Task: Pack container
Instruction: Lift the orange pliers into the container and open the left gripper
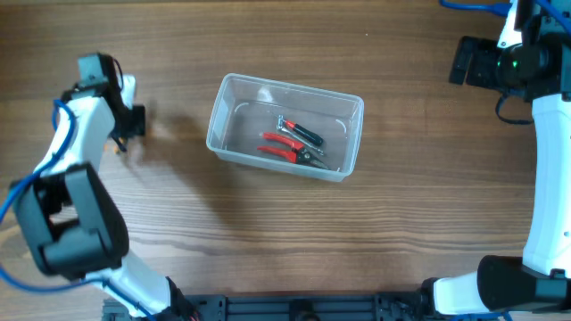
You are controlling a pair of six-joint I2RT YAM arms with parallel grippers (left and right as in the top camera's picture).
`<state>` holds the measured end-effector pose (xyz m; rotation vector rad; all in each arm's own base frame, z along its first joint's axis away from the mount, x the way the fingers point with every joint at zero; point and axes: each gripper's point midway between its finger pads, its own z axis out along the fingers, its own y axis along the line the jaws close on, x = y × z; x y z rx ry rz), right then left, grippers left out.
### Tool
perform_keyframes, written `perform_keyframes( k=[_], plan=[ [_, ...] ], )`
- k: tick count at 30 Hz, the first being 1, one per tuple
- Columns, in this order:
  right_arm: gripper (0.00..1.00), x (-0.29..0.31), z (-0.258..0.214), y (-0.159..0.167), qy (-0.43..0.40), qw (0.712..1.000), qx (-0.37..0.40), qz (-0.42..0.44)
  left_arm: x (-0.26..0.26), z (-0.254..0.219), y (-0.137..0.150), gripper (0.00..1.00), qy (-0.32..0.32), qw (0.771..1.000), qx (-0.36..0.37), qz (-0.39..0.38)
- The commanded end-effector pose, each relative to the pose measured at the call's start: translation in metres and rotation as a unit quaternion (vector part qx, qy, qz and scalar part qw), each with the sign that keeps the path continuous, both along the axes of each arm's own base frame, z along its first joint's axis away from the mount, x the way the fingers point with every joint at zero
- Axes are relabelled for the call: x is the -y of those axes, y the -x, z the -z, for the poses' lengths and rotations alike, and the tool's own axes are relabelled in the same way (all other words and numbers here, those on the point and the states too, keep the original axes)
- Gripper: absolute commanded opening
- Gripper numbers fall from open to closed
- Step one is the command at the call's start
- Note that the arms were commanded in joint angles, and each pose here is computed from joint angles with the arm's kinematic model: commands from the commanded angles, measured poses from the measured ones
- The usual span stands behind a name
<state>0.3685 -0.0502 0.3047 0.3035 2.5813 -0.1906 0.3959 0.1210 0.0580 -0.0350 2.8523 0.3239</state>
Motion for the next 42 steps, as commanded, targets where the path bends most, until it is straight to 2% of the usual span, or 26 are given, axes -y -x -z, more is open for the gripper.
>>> perform_keyframes(
  k=[1, 2, 5, 8, 11, 16, 19, 25, 29, 33, 38, 42],
  plan=[
    [1.0, 0.003, -0.001, -0.001, 0.009, 1.0, 0.0, -0.001, 0.008, -0.117, -0.035, 0.04, -0.074, 0.986, 0.129, 0.077],
    [1.0, 0.003, -0.001, -0.001, 0.009, 1.0, 0.0, -0.001, 0.031, -0.148, -0.041, 0.04, -0.088, 0.973, 0.164, 0.135],
    [1.0, 0.003, -0.001, -0.001, 0.009, 1.0, 0.0, -0.001, 0.089, -0.178, -0.043, 0.04, -0.083, 0.94, 0.2, 0.262],
    [1.0, 0.003, -0.001, -0.001, 0.009, 1.0, 0.0, -0.001, 0.153, -0.19, -0.037, 0.04, -0.076, 0.895, 0.214, 0.384],
    [1.0, 0.003, -0.001, -0.001, 0.009, 1.0, 0.0, -0.001, 0.221, -0.184, -0.02, 0.04, -0.054, 0.84, 0.205, 0.5],
    [1.0, 0.003, -0.001, -0.001, 0.009, 1.0, 0.0, -0.001, 0.298, -0.173, 0.01, 0.04, -0.033, 0.784, 0.189, 0.59],
    [1.0, 0.003, -0.001, -0.001, 0.009, 1.0, 0.0, -0.001, 0.33, -0.153, 0.032, 0.04, -0.02, 0.747, 0.153, 0.647],
    [1.0, 0.003, -0.001, -0.001, 0.009, 1.0, 0.0, -0.001, 0.343, -0.094, 0.039, 0.04, 0.002, 0.744, 0.07, 0.665],
    [1.0, 0.003, -0.001, -0.001, 0.009, 1.0, 0.0, -0.001, 0.343, -0.029, 0.038, 0.04, 0.02, 0.746, -0.011, 0.665],
    [1.0, 0.003, -0.001, -0.001, 0.009, 1.0, 0.0, -0.001, 0.341, 0.01, 0.041, 0.04, 0.03, 0.746, -0.056, 0.663],
    [1.0, 0.003, -0.001, -0.001, 0.009, 1.0, 0.0, -0.001, 0.34, 0.025, 0.042, 0.19, 0.034, 0.747, -0.071, 0.661],
    [1.0, 0.003, -0.001, -0.001, 0.009, 1.0, 0.0, -0.001, 0.341, 0.01, 0.034, 0.47, 0.019, 0.752, -0.048, 0.657]
  ],
)
